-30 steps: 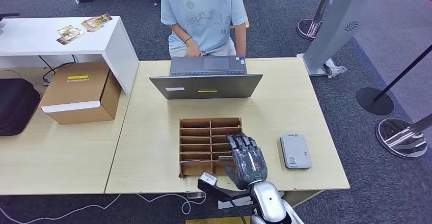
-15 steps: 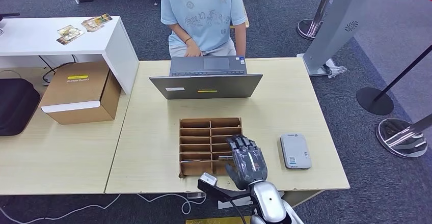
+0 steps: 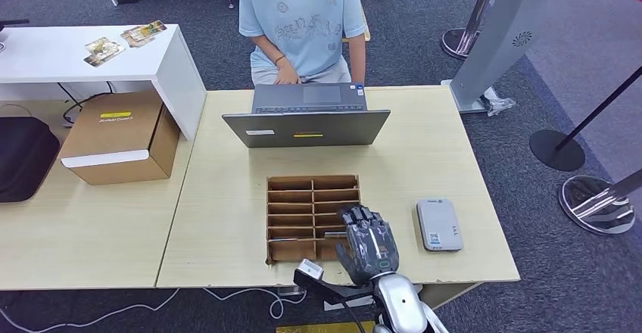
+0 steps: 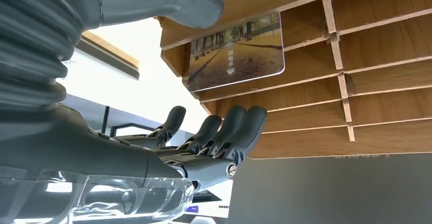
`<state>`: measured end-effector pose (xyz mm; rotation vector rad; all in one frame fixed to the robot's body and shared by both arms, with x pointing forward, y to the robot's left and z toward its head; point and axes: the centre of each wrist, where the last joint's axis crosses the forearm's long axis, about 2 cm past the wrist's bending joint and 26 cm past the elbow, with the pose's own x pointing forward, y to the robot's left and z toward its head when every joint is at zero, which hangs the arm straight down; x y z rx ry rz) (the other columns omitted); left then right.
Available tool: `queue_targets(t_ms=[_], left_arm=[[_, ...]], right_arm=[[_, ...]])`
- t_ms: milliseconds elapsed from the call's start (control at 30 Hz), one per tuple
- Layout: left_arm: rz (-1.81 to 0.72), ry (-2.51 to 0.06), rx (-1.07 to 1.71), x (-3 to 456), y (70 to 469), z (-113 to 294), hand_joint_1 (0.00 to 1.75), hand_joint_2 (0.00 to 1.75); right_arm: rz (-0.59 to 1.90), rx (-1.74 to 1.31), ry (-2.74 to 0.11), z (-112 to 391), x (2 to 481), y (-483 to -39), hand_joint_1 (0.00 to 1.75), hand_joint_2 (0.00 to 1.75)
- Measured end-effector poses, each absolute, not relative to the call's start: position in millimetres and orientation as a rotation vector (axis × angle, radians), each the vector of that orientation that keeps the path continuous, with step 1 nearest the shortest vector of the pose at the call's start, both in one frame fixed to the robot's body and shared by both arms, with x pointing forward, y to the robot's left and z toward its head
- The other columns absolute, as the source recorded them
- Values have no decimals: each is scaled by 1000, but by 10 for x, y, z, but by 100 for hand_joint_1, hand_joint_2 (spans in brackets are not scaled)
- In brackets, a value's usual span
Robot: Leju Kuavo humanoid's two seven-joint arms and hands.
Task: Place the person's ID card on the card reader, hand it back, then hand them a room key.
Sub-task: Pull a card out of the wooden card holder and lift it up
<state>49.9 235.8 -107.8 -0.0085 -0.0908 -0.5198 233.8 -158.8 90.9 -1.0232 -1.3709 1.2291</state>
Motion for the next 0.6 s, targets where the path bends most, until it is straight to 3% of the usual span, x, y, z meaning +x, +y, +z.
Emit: queue_targets(t_ms=[600], left_arm=[[-523,-90,-8,495,2357,-1079,0,0]], right_arm=[[1220,-1029,-1367,911,2264,-1605,69,175]])
